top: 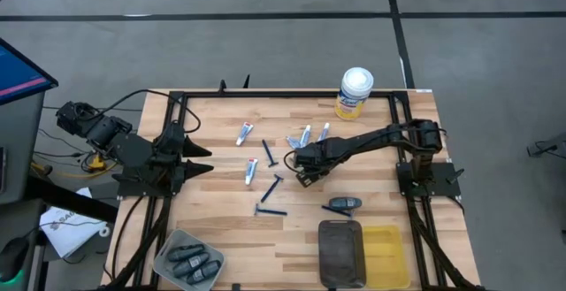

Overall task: Pick & Place Travel size toiletries
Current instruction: Put the deodorant into the gray bin

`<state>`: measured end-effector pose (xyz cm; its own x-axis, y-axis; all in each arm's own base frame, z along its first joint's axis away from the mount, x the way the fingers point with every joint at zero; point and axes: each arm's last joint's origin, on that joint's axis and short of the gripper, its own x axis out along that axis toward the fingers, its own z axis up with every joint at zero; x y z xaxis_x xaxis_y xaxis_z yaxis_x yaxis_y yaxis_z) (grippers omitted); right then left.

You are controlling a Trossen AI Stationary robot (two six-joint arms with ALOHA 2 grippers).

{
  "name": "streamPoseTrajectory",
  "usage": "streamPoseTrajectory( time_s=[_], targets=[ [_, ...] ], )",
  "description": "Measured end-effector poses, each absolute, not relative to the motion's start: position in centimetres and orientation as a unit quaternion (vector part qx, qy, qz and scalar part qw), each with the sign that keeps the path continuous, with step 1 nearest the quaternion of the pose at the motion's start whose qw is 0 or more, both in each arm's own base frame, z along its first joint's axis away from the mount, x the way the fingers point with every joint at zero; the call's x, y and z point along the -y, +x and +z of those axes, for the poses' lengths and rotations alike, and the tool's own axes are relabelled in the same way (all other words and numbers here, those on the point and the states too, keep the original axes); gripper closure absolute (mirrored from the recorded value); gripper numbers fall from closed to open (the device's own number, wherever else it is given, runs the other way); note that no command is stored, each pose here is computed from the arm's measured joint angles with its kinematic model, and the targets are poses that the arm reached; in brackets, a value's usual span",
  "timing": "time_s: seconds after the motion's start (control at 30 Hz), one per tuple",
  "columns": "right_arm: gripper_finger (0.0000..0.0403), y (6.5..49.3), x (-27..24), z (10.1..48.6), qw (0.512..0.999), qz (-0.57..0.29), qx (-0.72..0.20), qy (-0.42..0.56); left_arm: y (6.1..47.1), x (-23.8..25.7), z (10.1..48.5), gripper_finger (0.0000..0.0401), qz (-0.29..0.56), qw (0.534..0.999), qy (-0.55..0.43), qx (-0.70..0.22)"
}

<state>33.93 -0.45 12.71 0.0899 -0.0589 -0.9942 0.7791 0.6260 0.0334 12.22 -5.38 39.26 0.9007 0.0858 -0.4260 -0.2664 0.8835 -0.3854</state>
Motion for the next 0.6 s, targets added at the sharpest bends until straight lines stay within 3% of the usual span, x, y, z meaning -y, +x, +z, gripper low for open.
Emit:
streamPoseTrajectory(
  time_s=[0.1,0.23,0.43,0.6],
  targets=[
    [0.0216,34.3,0.4,13.4,0.679,-0.297,-0.605,0.291,12.2,5.4,39.3,0.0164,0.093,0.949,-0.223,-0.203],
    [0.0236,34.7,-0.1,14.4,0.685,-0.261,-0.62,0.279,12.2,5.4,39.3,0.0164,0.093,0.951,-0.212,-0.203],
    [0.0236,35.2,-1.1,17.6,0.729,-0.231,-0.587,0.267,12.7,5.5,39.1,0.0164,0.112,0.955,-0.188,-0.199],
    [0.0236,35.0,-2.5,22.3,0.786,-0.196,-0.518,0.273,13.6,5.8,38.8,0.0158,0.144,0.955,-0.173,-0.194]
  ],
)
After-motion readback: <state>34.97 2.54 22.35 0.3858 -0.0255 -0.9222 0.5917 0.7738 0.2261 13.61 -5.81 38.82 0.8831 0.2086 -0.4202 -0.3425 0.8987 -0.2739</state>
